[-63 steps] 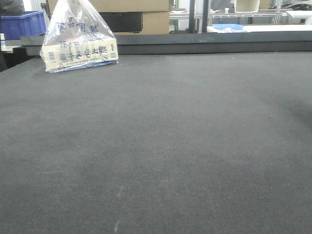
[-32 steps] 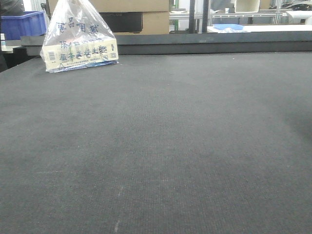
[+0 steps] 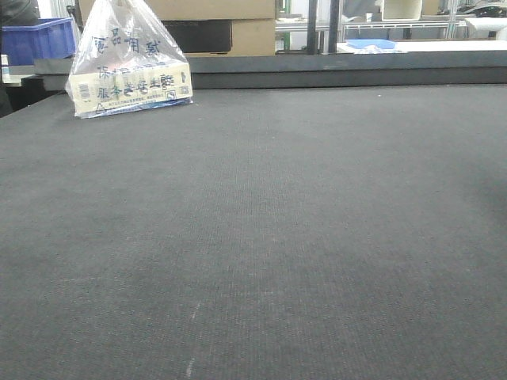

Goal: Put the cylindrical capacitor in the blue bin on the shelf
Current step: 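Lift both held capacitors up off the table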

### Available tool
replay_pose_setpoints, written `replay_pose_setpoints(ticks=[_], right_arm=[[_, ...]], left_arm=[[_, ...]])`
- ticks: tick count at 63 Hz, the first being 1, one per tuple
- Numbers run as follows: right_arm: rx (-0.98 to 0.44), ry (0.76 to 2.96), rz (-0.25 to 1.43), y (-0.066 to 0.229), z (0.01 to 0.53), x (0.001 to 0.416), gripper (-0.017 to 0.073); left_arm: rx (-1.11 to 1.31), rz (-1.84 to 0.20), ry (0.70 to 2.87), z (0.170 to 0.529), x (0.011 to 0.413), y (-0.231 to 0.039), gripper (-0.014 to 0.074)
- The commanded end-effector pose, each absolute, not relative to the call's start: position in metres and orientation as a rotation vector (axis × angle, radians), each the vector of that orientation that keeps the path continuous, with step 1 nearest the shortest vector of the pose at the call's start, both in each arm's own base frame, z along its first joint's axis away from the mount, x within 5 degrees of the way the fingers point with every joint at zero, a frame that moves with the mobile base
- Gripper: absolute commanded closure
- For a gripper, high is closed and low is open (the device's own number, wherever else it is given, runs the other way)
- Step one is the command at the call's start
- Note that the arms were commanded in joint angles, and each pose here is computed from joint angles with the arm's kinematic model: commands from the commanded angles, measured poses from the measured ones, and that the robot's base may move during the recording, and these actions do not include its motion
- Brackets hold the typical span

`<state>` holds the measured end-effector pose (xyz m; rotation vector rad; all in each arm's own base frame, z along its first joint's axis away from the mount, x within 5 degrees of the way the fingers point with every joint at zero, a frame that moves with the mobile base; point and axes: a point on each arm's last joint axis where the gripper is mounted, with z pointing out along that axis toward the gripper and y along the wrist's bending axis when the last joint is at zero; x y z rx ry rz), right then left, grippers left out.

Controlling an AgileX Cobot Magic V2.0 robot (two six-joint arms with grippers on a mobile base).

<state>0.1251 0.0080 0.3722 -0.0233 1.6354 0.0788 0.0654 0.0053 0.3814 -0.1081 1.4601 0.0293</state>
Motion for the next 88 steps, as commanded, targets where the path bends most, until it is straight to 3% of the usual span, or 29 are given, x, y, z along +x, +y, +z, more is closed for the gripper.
replay_pose_setpoints(ticks=[1,17,88], right_arm=[[-0.024,1.563,0.067,0.007,0.380,0.116,0.0722],[-0.021,1.407,0.069,0.005,0.396,0.088,0.0722],[-0.021,1.407,0.069,0.005,0.396,0.088,0.0722]], left_arm=[[-0.112,0.029,1.416,0.384,0.060,0.005,0.0705],[-0.112,0.028,1.430,0.383,0.060,0.005,0.0705],[-0.112,0.028,1.428,0.383,0.060,0.005,0.0705]])
